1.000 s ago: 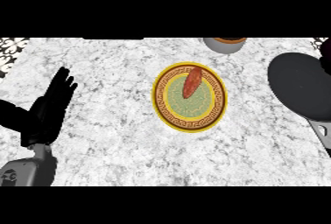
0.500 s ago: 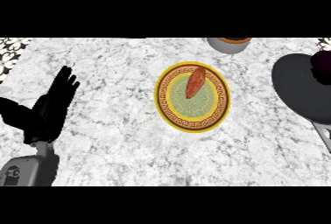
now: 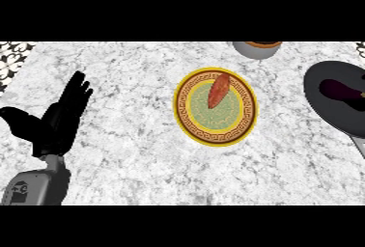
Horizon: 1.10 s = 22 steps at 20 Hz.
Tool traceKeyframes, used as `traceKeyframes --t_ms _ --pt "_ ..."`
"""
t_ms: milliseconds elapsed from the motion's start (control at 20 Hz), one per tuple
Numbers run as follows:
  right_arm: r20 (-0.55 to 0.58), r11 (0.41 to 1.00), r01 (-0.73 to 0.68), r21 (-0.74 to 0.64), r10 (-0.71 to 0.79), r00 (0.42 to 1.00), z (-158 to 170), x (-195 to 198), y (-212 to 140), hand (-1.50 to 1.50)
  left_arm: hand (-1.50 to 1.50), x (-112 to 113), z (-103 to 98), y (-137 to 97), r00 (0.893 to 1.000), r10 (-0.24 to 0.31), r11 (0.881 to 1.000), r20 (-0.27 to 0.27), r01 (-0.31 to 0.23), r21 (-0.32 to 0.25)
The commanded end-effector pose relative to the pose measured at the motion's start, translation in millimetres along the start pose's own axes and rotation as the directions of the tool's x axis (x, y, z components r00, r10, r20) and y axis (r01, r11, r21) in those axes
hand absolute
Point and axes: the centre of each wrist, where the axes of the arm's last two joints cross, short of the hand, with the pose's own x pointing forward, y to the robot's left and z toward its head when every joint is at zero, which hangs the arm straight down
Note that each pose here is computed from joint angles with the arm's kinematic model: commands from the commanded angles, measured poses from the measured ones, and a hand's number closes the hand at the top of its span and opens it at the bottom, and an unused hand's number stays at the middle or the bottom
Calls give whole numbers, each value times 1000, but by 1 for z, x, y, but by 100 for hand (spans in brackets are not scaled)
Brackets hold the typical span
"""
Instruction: Pick the eggplant from the plate and place it in the pan
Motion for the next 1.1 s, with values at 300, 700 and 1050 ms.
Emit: traceKeyframes --t_ms 300,700,1050 --pt "49 963 266 -48 -264 963 2 -27 -13 -150 0 11 -3 -2 1000 14 1000 -12 -14 -27" --pt "51 769 630 -105 -629 776 20 -87 -43 -150 0 -2 13 7 1000 -7 999 -13 7 49" --pt "118 635 773 -14 -766 631 60 -161 -83 -150 0 -13 -1 19 1000 -2 998 -10 3 59"
